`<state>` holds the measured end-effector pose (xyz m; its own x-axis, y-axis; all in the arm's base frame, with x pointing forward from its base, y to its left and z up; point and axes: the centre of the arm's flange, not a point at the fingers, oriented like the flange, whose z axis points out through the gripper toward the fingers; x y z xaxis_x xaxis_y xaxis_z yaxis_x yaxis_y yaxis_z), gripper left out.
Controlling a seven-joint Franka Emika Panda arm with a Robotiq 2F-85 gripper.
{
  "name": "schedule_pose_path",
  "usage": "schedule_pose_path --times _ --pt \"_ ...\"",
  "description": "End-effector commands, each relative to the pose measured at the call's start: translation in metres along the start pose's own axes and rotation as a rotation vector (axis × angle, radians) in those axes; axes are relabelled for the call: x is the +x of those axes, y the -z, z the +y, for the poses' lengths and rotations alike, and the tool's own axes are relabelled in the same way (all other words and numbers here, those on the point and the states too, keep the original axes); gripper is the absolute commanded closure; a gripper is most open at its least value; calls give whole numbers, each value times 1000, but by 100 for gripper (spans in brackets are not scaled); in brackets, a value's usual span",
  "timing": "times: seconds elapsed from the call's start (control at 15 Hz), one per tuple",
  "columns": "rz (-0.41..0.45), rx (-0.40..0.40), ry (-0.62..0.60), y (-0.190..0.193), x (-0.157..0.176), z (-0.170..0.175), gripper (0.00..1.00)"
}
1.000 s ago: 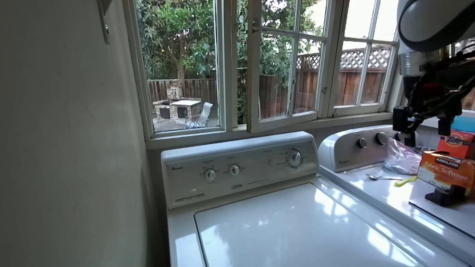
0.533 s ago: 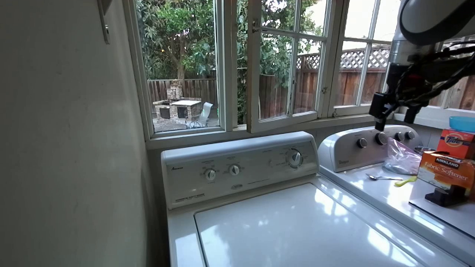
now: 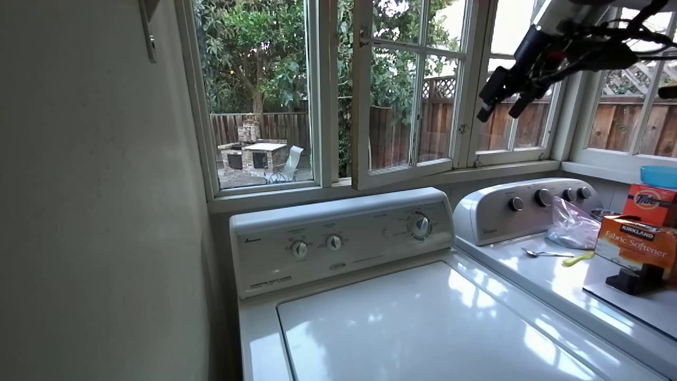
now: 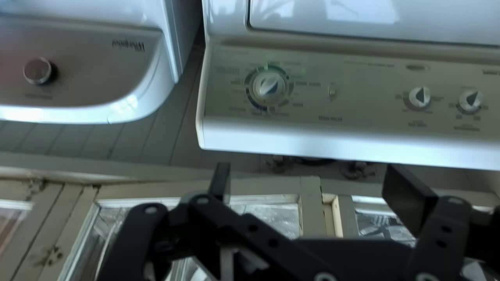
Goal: Push closed the window
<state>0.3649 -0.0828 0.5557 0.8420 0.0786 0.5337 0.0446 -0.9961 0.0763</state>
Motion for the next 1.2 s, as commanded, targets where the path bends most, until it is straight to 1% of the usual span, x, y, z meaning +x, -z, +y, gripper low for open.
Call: schedule_pose_path --times 0.0,0.13,0.2,0.27,0.6,0.67,0.73,0.93,1.07,1.13 --pt "172 76 88 18 44 3 0" --pt "285 120 109 29 72 -3 0" --pt "221 58 83 33 44 -4 0" --pt "239 66 91 36 50 -6 0" --pt "232 56 85 34 49 -3 0" --pt "264 48 88 32 54 0 0" --pt "345 39 89 27 67 2 0" --pt "543 49 110 22 103 4 0" --pt "656 57 112 18 124 2 0" --pt "708 73 115 17 136 0 0"
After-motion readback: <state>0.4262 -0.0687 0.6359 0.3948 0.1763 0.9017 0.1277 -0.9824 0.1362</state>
